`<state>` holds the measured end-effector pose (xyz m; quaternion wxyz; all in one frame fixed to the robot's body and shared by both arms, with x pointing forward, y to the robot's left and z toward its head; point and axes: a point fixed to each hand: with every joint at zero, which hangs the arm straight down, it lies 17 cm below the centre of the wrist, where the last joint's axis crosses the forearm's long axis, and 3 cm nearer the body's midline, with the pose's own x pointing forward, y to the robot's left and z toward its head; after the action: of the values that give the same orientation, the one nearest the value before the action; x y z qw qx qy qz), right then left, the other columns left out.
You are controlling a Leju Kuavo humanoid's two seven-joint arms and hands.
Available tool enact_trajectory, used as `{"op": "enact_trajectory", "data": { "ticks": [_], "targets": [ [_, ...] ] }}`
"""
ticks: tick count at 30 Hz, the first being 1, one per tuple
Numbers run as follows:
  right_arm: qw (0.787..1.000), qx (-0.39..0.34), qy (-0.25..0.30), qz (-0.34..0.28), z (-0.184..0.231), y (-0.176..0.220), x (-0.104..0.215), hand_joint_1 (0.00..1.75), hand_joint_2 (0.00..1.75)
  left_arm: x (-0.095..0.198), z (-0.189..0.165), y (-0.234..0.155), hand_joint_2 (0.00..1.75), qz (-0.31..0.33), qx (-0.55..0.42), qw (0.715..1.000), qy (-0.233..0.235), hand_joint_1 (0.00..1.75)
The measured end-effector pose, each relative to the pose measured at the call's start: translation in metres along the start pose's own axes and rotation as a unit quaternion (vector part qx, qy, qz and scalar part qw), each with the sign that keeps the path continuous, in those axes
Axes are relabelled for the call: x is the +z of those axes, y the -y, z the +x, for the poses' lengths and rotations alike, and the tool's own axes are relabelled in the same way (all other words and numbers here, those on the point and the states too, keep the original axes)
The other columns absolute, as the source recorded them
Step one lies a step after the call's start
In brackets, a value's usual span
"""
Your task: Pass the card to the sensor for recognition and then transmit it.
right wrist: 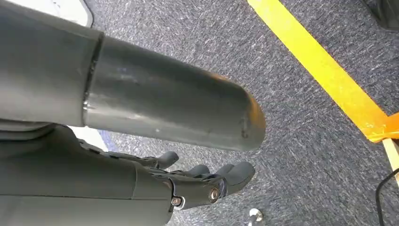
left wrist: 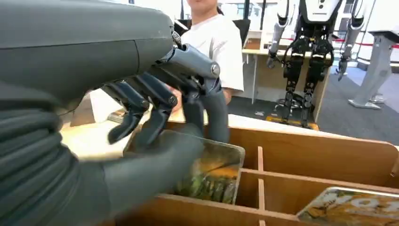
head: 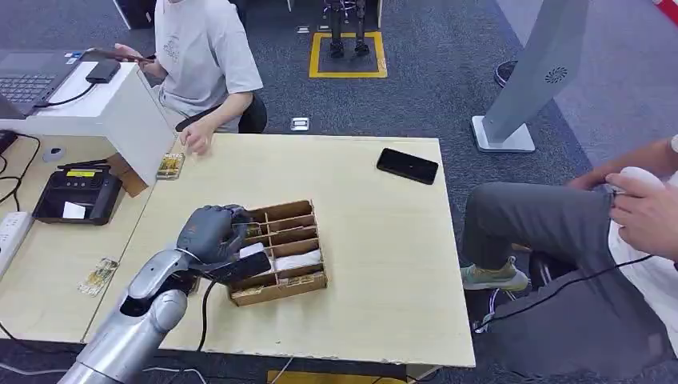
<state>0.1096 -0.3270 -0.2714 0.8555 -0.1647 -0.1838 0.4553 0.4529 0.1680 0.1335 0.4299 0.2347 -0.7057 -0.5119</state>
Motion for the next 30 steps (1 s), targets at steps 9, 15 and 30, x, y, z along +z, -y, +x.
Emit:
{"op": "enact_trajectory", "data": {
  "ticks": [9, 15, 30],
  "targets": [
    [1.0, -0.006, -0.002, 0.0, 0.0, 0.0, 0.0, 0.0, 0.0, -0.002, 0.018, -0.014, 1.75, 0.021, 0.026, 0.999, 0.025, 0.0],
    [1.0, -0.008, -0.002, 0.0, -0.001, -0.001, 0.0, 0.0, 0.0, -0.002, 0.032, -0.028, 1.75, 0.038, 0.033, 0.998, 0.046, 0.0],
    [1.0, -0.018, -0.005, 0.002, -0.004, -0.005, 0.002, 0.0, 0.0, 0.016, 0.065, -0.065, 1.75, 0.063, 0.013, 0.991, 0.119, 0.0]
  ]
}}
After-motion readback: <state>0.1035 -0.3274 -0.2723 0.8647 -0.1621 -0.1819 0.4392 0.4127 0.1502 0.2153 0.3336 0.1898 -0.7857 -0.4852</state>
